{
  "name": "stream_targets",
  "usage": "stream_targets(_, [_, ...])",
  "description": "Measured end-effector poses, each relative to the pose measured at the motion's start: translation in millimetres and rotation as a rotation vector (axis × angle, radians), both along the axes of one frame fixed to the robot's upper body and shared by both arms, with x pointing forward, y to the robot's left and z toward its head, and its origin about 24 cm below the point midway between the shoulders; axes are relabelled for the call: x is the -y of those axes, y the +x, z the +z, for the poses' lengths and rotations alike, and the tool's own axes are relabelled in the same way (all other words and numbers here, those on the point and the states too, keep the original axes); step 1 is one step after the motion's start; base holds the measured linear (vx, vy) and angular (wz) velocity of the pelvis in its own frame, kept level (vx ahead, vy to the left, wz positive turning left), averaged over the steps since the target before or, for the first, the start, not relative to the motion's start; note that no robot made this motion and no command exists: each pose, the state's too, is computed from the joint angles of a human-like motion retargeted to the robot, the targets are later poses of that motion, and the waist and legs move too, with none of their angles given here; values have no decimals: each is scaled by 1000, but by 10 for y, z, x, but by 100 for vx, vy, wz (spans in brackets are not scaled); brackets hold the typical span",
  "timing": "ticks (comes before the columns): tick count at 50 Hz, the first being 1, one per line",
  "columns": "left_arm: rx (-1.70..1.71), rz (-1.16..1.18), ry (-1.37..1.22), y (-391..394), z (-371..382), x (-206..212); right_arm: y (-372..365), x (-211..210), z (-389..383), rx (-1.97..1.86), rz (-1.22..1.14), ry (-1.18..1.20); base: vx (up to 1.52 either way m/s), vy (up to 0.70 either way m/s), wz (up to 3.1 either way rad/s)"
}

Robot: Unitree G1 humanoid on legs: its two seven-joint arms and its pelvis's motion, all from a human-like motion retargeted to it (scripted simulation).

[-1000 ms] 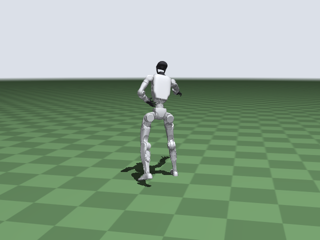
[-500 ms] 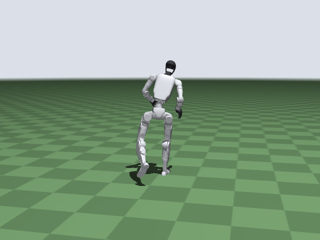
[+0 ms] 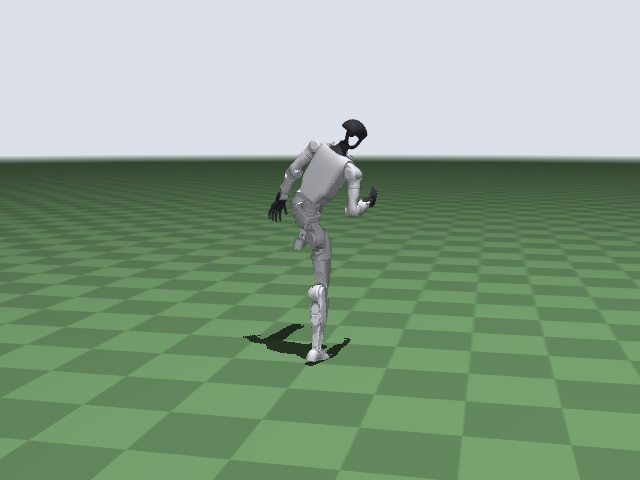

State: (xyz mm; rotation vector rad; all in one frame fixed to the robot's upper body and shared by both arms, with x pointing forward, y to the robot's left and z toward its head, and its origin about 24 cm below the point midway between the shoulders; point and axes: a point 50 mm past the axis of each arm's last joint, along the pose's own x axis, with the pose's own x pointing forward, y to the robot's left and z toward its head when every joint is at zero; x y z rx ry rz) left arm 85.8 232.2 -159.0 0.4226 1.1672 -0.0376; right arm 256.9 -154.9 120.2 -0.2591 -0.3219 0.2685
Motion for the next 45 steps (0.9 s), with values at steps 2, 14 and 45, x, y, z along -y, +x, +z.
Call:
stream_targets(2, [-72,-13,15,-85,10,-173,-66,19,-107,-38,-19,3,23,22,-182])
stream_targets(14, [141,218,309,498,565,-1149,-297,488,-599,-200,-319,21,12,14,-10])
stream_targets(45, [2266,-378,473,1724,5409,402,-507,-175,610,347,107,-139,22,15,86])
